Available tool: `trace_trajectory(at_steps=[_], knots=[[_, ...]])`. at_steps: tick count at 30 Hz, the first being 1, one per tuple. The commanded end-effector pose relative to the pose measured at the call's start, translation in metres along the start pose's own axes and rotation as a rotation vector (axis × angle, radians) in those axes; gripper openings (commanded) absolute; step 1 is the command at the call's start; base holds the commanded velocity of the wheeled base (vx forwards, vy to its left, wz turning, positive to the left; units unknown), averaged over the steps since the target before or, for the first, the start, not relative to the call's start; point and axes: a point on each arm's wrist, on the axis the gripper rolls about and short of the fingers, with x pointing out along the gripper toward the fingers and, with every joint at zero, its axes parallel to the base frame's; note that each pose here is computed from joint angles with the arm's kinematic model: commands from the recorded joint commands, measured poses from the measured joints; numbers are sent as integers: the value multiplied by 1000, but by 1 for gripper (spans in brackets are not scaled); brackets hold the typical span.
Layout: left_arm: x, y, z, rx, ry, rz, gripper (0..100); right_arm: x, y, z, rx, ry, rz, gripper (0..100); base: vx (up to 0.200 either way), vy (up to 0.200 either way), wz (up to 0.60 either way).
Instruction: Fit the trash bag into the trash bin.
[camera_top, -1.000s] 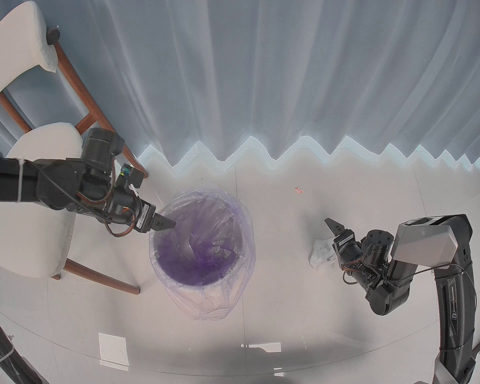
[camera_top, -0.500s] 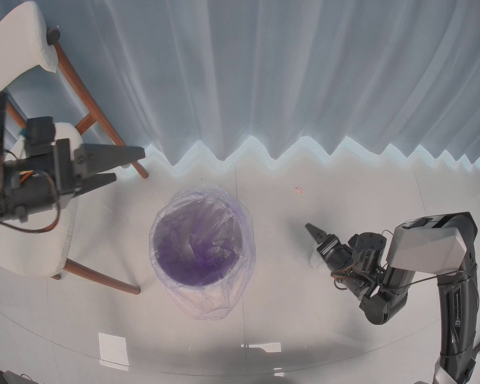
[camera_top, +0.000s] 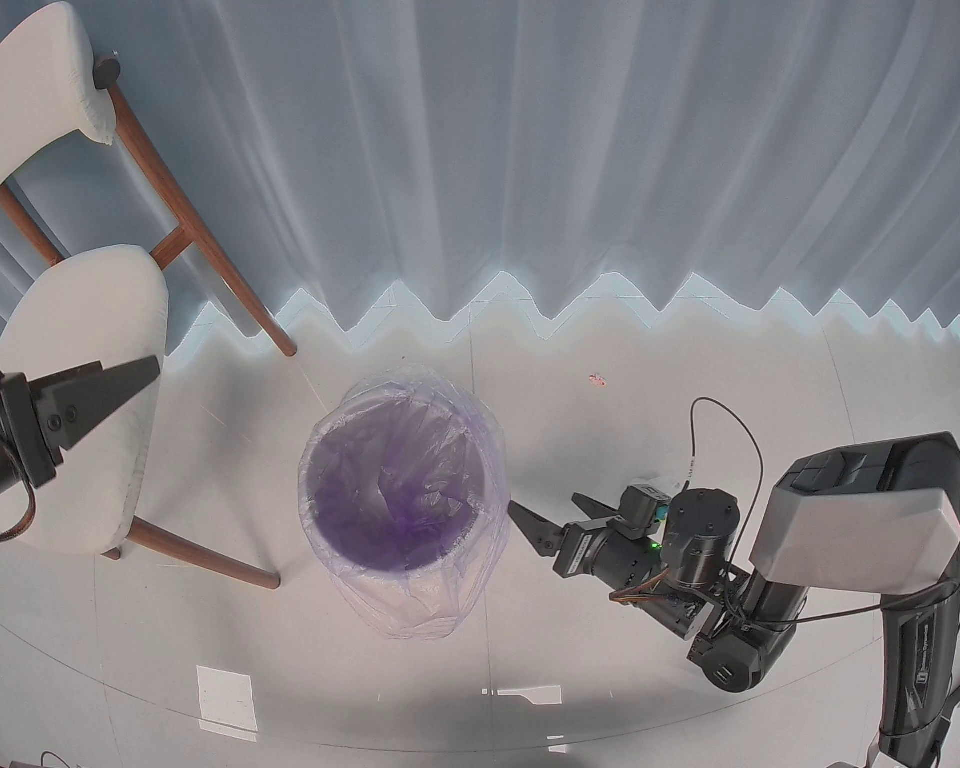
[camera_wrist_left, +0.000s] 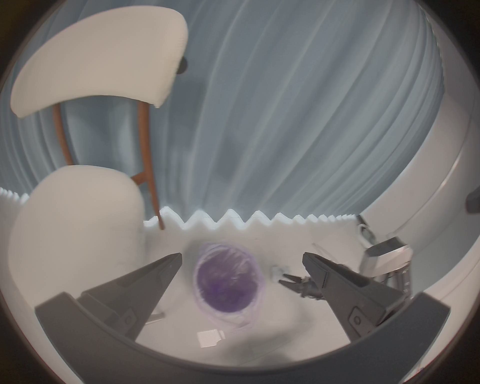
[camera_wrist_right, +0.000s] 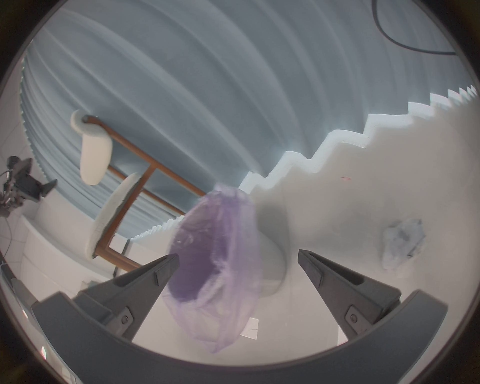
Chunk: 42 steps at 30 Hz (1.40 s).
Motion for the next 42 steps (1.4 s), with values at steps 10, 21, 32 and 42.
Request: trace_trajectory(at_steps=[10,21,32,42], knots=[[1,-3,-21,90,45,62,100,49,13,-21,-46,-28,72,100,0,0,0],[0,-8,-29,102,69,24,100,58,-21,-19,-47,-42,-10,100,0,0,0],[0,-10,-32,144,73,57,100,62,-26,-33,-48,-18,-19,100,0,0,0],[-2,-10,-35,150,78,55,100,67,-34,-30,-46,-38,-30,0,0,0,0]])
